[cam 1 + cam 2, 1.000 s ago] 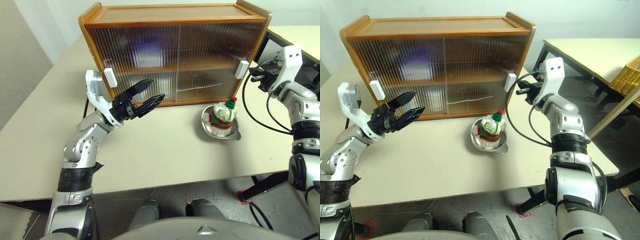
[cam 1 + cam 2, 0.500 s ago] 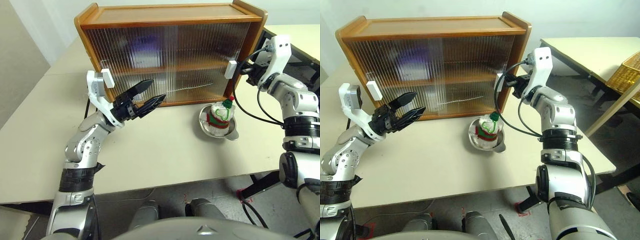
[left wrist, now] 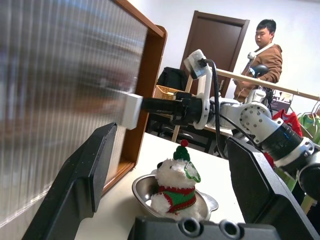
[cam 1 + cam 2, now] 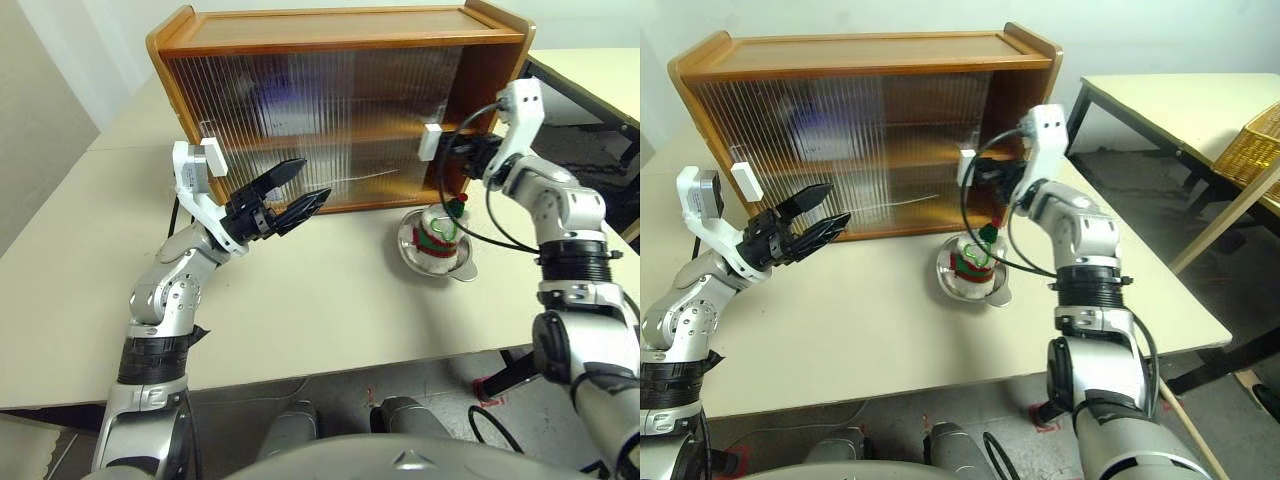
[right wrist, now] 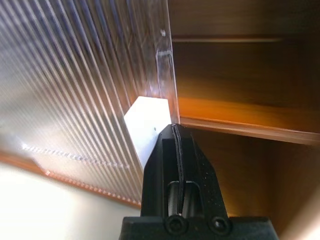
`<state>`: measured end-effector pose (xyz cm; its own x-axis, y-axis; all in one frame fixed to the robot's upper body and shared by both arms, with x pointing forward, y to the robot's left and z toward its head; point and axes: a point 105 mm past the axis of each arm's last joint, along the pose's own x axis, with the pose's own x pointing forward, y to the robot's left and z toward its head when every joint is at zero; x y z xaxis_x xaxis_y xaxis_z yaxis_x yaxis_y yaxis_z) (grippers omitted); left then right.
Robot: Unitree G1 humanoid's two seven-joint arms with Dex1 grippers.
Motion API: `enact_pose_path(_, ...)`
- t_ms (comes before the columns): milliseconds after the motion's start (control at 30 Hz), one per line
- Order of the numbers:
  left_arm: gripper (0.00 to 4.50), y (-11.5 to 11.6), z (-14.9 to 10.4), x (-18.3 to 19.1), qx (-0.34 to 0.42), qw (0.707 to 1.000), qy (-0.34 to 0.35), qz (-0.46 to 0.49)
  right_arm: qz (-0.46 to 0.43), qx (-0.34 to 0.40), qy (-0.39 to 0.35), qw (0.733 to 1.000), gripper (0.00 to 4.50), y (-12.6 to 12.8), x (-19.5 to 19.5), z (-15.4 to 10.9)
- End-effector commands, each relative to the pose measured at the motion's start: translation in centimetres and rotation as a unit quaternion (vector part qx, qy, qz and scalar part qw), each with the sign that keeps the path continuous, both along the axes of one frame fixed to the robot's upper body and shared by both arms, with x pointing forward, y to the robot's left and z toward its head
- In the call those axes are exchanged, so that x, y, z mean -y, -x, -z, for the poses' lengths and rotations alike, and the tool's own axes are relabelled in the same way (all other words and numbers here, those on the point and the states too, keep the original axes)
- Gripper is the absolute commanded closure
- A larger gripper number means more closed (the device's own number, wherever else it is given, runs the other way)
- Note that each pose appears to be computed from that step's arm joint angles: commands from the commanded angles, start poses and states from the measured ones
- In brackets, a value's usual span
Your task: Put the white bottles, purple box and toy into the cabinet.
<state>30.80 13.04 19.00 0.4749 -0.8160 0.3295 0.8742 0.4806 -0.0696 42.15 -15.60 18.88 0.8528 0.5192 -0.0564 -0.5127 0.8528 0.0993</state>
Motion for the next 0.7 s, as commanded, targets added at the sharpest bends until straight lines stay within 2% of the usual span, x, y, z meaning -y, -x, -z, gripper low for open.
enact_pose_path(33,0.0,0.1,-0.1,-0.2,0.007,1.0,-0.006,-0.007,-0.014,-0.008,-0.006,1.0,4.48,0.2,-1.1,0.2)
enact_pose_path(700,0.0,0.0,-0.3,-0.3,0.011,1.0,-0.007,-0.012,-0.084,-0.01,-0.042,0.996,4.48,-0.2,-7.4,-0.2)
